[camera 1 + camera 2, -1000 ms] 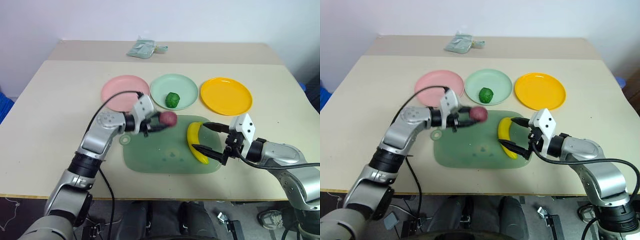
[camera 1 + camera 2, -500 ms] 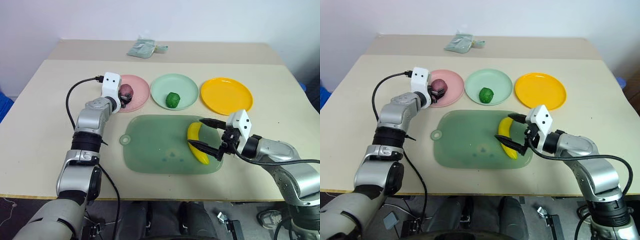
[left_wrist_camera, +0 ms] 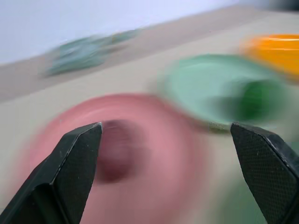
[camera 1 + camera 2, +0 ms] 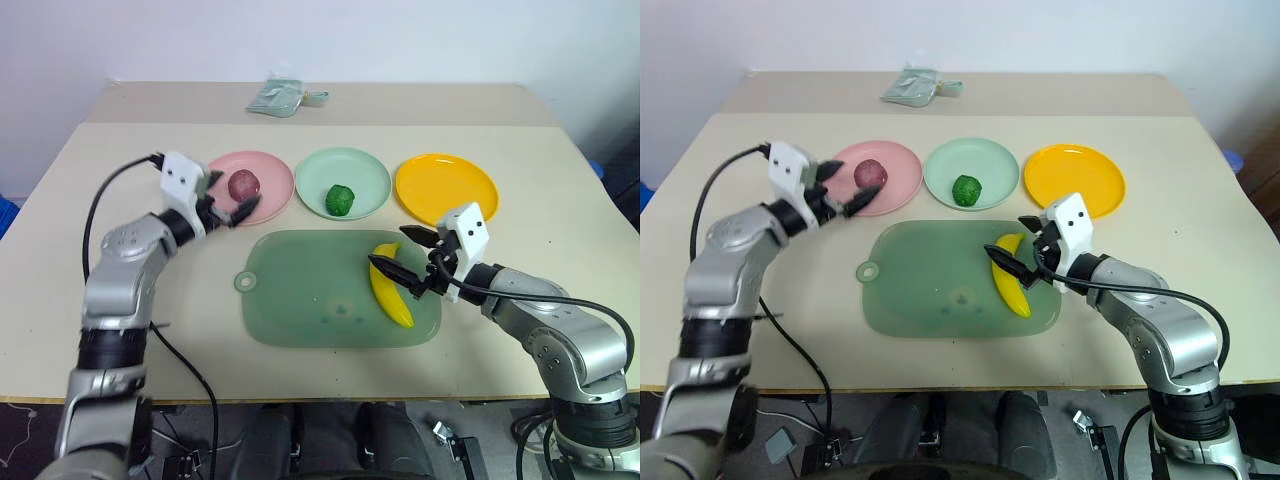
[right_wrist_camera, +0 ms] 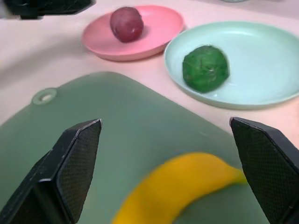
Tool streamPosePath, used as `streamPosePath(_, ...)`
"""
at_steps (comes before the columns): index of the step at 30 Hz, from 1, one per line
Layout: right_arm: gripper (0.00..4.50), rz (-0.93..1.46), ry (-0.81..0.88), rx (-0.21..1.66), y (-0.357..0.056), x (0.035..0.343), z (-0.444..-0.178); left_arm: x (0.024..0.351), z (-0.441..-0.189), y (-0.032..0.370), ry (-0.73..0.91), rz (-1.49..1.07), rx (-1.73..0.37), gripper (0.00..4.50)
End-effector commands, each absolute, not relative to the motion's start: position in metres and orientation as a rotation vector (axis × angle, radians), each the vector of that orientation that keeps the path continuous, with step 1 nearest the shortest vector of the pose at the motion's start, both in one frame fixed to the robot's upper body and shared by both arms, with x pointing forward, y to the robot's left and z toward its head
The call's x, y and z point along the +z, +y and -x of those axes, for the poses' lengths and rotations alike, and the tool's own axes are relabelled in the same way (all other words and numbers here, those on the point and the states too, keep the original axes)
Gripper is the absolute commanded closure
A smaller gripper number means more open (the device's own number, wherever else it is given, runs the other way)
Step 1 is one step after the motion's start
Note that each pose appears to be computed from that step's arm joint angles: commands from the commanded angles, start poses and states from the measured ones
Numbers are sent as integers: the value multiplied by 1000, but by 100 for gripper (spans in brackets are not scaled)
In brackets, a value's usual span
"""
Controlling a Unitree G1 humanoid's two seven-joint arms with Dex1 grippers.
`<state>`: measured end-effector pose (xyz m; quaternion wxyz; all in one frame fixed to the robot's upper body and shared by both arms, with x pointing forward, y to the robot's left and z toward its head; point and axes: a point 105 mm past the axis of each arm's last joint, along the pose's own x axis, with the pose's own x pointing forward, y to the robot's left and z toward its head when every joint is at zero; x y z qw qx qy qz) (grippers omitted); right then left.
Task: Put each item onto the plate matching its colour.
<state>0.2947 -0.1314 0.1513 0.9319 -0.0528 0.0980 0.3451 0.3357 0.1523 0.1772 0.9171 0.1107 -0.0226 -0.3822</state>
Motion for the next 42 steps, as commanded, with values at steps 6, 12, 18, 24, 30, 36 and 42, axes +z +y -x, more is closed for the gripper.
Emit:
streamPosePath(6,0,147,383,607,-126,128,-287,149,-258,96,30,-233,-1232,4)
streamPosePath(12,0,109,470,615,-115,121,-284,148,-259,93,22,-238,-1239,4)
streamPosePath(18,130,114,505,619,-110,118,-284,148,-261,92,15,-241,-1231,0)
streamPosePath(24,321,177,418,660,-110,138,-289,149,-264,95,5,-240,-1196,0)
streamPosePath(30,321,234,227,672,-127,180,-309,153,-264,101,-7,-218,-1159,0)
streamPosePath(36,321,138,234,266,-192,191,-396,154,-264,99,-16,-204,-1146,0)
streamPosePath(42,321,45,262,143,-217,185,-448,157,-264,94,-34,-193,-1132,0)
